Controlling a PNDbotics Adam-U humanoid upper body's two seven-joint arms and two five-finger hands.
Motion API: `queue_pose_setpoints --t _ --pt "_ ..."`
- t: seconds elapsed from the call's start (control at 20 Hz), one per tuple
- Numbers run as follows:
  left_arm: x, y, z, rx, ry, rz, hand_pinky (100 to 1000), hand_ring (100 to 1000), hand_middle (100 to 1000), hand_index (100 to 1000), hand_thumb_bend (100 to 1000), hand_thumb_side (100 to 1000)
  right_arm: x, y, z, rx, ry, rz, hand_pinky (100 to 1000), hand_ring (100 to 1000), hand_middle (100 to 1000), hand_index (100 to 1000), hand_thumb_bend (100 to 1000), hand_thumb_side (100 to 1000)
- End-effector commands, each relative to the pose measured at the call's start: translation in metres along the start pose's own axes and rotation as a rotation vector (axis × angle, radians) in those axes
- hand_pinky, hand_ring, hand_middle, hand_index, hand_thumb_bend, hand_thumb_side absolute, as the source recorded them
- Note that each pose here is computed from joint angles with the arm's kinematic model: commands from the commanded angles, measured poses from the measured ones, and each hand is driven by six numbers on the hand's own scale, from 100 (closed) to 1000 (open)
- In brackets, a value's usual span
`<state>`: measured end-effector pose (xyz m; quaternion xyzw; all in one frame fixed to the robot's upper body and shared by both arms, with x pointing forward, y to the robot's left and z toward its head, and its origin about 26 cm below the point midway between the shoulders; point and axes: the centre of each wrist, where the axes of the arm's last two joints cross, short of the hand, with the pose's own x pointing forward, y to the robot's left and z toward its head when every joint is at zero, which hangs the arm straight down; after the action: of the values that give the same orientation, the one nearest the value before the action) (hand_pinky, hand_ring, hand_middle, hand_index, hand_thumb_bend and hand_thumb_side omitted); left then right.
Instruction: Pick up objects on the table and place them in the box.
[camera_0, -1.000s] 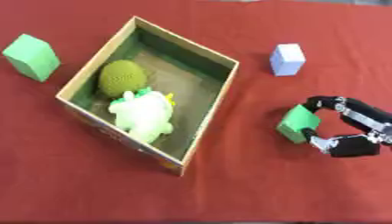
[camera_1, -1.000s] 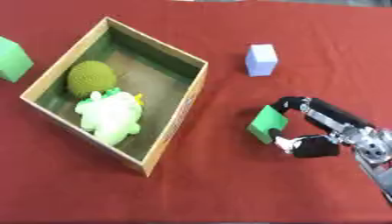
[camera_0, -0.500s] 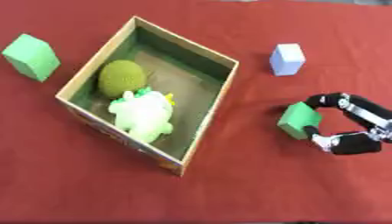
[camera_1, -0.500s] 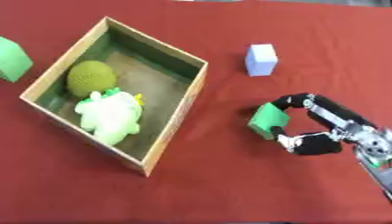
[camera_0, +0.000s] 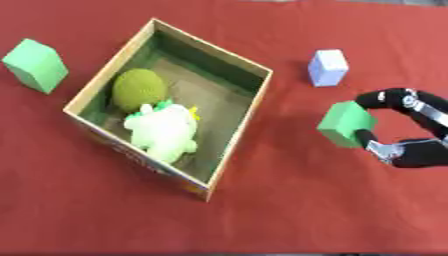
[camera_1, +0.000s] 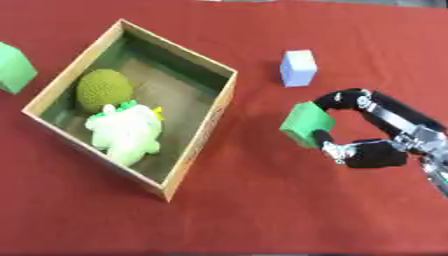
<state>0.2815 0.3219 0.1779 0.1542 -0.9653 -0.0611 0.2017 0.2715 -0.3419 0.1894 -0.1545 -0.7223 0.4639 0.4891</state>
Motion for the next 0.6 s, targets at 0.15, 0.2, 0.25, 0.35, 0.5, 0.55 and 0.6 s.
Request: queue_pose_setpoints --t 0.15,0.2,0.25,0.35,0.5,0.55,0.6 --pt "0.005 0.003 -0.008 -0.007 -0.033 0.001 861 922 802 886 100 710 0.026 -0.039 -0.013 -0.011 -0.179 0.088 901 926 103 515 100 200" --pt "0.005 0.003 -0.008 -0.009 -0.034 0.002 861 922 802 886 100 710 0.034 -0.046 -0.019 -0.004 -0.216 0.103 900 924 104 517 100 199" --pt "0.005 0.002 -0.008 -0.01 -0.035 0.004 861 922 802 886 100 710 0.041 -0.051 -0.024 0.003 -0.251 0.116 898 921 106 518 100 198" --pt "0.005 0.002 -0.009 -0.013 -0.036 0.009 861 921 801 886 100 708 0.058 -0.06 -0.037 0.01 -0.324 0.138 896 916 104 518 100 198" --pt "0.005 0.001 -0.01 -0.016 -0.042 0.018 861 920 801 886 100 706 0.086 -0.069 -0.058 0.024 -0.417 0.149 896 913 103 517 100 199" --pt "0.005 0.001 -0.011 -0.016 -0.045 0.022 860 919 801 886 100 705 0.095 -0.071 -0.063 0.028 -0.442 0.15 895 909 102 516 100 201" --pt "0.006 0.001 -0.012 -0.016 -0.048 0.025 860 919 801 886 100 704 0.105 -0.073 -0.07 0.031 -0.469 0.151 893 905 101 515 100 203"
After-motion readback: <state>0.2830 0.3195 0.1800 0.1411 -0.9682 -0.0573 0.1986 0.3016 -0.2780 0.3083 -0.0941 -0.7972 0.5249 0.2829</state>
